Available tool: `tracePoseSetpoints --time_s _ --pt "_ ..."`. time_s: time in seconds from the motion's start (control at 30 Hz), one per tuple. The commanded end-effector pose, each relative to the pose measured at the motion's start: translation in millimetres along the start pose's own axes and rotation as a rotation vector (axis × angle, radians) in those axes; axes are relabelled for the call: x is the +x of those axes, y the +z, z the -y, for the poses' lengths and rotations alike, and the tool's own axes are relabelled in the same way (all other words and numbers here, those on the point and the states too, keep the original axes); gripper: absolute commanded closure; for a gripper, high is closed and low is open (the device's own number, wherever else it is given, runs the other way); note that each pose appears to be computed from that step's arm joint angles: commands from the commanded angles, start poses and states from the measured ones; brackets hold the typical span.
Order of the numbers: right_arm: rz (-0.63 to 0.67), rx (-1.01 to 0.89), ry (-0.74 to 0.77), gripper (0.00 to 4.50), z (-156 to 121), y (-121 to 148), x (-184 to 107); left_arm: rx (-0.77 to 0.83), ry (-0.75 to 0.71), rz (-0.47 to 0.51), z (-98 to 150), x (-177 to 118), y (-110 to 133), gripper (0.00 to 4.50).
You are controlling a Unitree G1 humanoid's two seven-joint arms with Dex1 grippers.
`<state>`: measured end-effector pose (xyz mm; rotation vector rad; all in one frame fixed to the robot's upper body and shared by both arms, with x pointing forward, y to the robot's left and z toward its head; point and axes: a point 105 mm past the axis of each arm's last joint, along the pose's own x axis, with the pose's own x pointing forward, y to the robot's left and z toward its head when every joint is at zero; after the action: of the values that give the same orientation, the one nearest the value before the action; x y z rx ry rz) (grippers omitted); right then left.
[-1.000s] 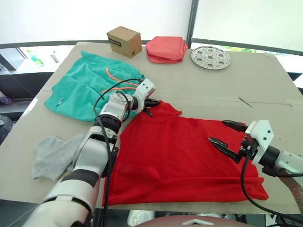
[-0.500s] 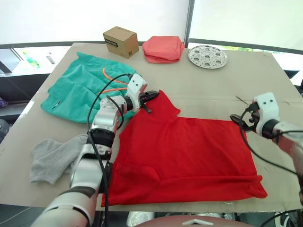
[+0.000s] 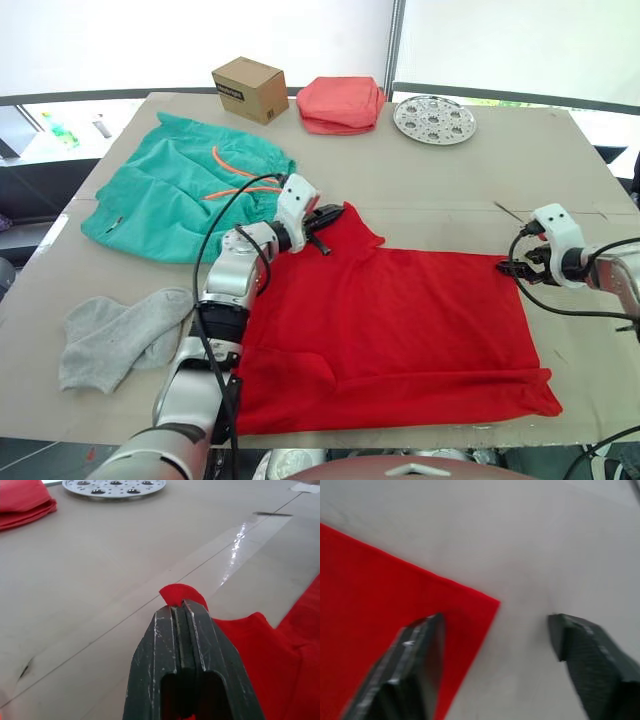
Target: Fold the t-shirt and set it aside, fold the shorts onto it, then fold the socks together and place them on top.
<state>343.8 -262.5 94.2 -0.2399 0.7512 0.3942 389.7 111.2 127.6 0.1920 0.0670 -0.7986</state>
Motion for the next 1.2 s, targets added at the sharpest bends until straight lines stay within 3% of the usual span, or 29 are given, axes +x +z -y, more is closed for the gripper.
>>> tracePoseSetpoints --time_s 0.03,0.13,0.17,0.33,0.47,0.73,1.0,1.2 --pt "-0.010 -0.079 0.010 3.00 -1 -1 7 0.037 0.021 0.056 -5 -5 16 4.50" --pt "-0.032 -0.103 0.037 4.37 -4 -5 9 0.037 0.038 0.055 -11 -8 15 4.50" --pt "-0.035 -0.110 0.039 4.45 -3 -6 9 0.035 0.041 0.055 -13 -9 14 4.50" --pt "0.056 -0.198 0.019 4.45 -1 8 -4 0.074 0.038 0.064 -24 -17 19 4.50" --pt "0.213 -0.408 -0.047 4.45 -2 27 -27 0.143 0.025 0.069 -38 -31 26 4.50" --pt "0.383 -0.531 -0.075 4.45 -16 44 -59 0.243 -0.073 0.160 -32 -42 56 4.50" --pt "0.418 -0.687 -0.123 4.45 -19 39 -70 0.533 -0.063 0.268 -28 -52 83 4.50" --pt "0.416 -0.734 -0.199 4.45 -5 22 -72 0.836 -0.123 0.286 -17 -72 74 4.50"
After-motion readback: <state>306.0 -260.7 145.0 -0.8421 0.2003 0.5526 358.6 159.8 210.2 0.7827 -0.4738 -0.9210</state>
